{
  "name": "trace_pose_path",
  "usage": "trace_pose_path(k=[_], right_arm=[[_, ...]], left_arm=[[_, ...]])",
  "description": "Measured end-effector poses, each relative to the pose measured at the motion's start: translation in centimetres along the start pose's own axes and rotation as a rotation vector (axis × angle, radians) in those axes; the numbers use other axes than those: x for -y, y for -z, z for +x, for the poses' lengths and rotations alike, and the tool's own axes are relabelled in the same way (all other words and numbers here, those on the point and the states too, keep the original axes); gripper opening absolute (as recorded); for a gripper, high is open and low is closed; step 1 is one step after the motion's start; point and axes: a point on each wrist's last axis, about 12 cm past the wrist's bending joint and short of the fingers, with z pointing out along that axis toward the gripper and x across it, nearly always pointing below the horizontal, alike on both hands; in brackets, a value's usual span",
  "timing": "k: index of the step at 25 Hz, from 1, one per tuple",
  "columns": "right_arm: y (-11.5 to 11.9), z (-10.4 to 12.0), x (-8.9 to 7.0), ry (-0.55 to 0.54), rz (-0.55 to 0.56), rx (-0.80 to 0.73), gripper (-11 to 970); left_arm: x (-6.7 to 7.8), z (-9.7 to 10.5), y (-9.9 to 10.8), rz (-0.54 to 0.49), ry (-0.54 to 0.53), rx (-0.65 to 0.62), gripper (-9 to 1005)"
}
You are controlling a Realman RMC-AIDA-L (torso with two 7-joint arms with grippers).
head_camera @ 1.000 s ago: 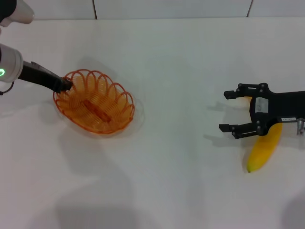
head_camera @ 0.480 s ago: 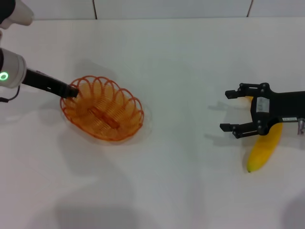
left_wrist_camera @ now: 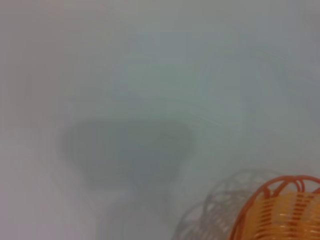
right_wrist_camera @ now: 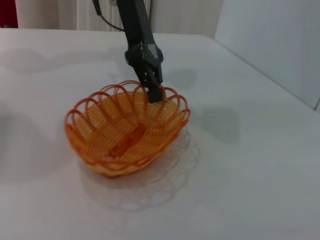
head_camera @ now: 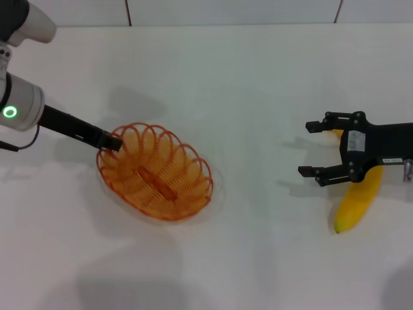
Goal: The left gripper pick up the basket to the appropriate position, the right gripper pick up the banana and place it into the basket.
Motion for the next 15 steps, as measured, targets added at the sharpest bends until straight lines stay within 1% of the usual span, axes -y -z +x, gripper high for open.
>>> trace_pose_path(k=[4, 8, 15], right_arm=[[0.0, 0.0, 0.0, -0.001, 0.002, 0.001, 882], [0.2, 0.2, -0.1, -0.005, 0.005, 0.0, 882], [0.3, 0.3, -0.1, -0.006, 0.007, -0.001, 882]], left_arm=[[0.5, 0.2, 0.0, 0.049, 0.002, -0.002, 72], [1.0, 0.3, 0.2, 0.11, 0.021, 0.025, 69], [1.3, 0.2, 0.4, 0.158, 0.039, 0.068, 62]])
